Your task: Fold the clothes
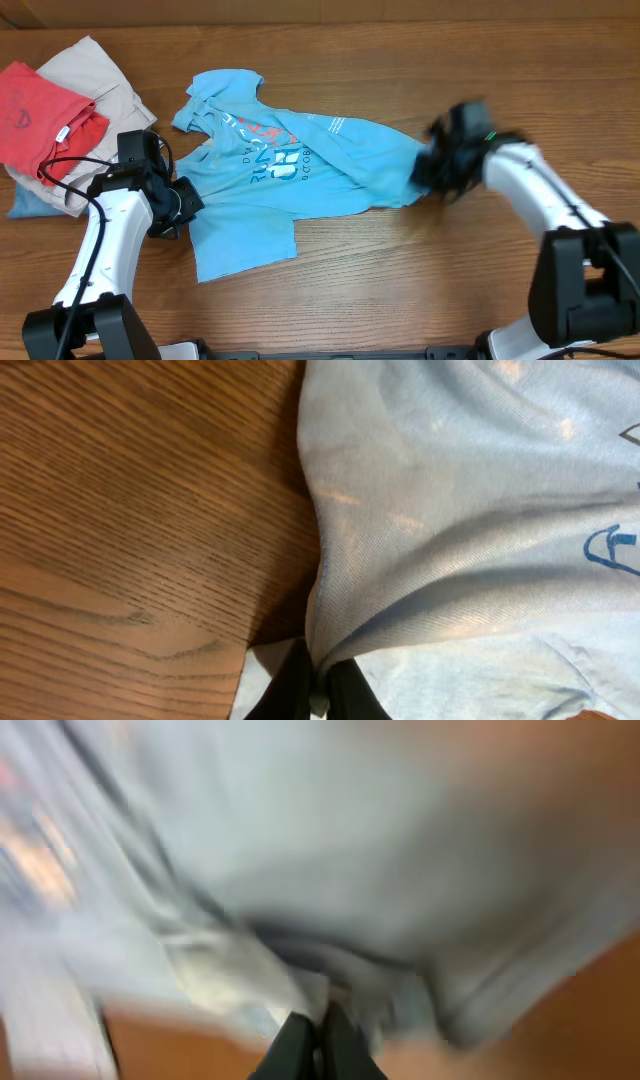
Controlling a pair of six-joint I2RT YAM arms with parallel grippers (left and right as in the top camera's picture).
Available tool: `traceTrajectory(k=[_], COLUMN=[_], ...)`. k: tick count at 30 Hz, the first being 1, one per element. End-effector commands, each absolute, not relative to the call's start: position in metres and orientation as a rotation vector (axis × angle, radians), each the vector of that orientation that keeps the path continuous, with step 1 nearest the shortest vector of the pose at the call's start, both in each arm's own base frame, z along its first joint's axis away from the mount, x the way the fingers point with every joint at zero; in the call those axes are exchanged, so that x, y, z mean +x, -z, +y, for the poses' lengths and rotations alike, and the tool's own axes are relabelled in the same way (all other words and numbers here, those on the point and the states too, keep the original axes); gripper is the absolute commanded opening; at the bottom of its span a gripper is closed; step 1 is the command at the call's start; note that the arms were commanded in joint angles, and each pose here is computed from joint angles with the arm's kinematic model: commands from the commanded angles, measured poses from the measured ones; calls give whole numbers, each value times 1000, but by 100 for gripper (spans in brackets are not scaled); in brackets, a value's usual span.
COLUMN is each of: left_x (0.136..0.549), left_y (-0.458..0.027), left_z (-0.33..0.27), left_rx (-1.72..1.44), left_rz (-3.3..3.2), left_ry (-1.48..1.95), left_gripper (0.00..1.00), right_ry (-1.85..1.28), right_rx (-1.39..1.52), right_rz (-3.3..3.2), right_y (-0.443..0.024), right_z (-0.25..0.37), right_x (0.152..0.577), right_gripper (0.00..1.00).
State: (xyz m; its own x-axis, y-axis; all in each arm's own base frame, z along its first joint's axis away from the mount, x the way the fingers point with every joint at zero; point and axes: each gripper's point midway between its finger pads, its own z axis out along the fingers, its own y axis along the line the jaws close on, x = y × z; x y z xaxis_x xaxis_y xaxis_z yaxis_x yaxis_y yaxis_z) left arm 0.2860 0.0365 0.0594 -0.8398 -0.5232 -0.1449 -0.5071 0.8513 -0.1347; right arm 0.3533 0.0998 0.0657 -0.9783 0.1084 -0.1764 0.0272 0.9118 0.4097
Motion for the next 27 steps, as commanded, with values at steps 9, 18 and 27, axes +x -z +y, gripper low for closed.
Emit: traceTrajectory(k=[9, 18, 27], left_x=[287, 288, 288], left_y=[-62, -62, -62], left_z=[39, 39, 39], left_rx=[-766, -765, -764], left_rz=[2851, 2847, 2846], left_ry=[114, 115, 115], left_gripper=[4, 4, 4], right_ry=[-260, -360, -758], right_rx=[731, 644, 333], right_rz=[2272, 2850, 2995], right_y=[-261, -133, -39], right_z=[-81, -26, 77], right_x=[461, 377, 325], right_gripper=[50, 50, 50])
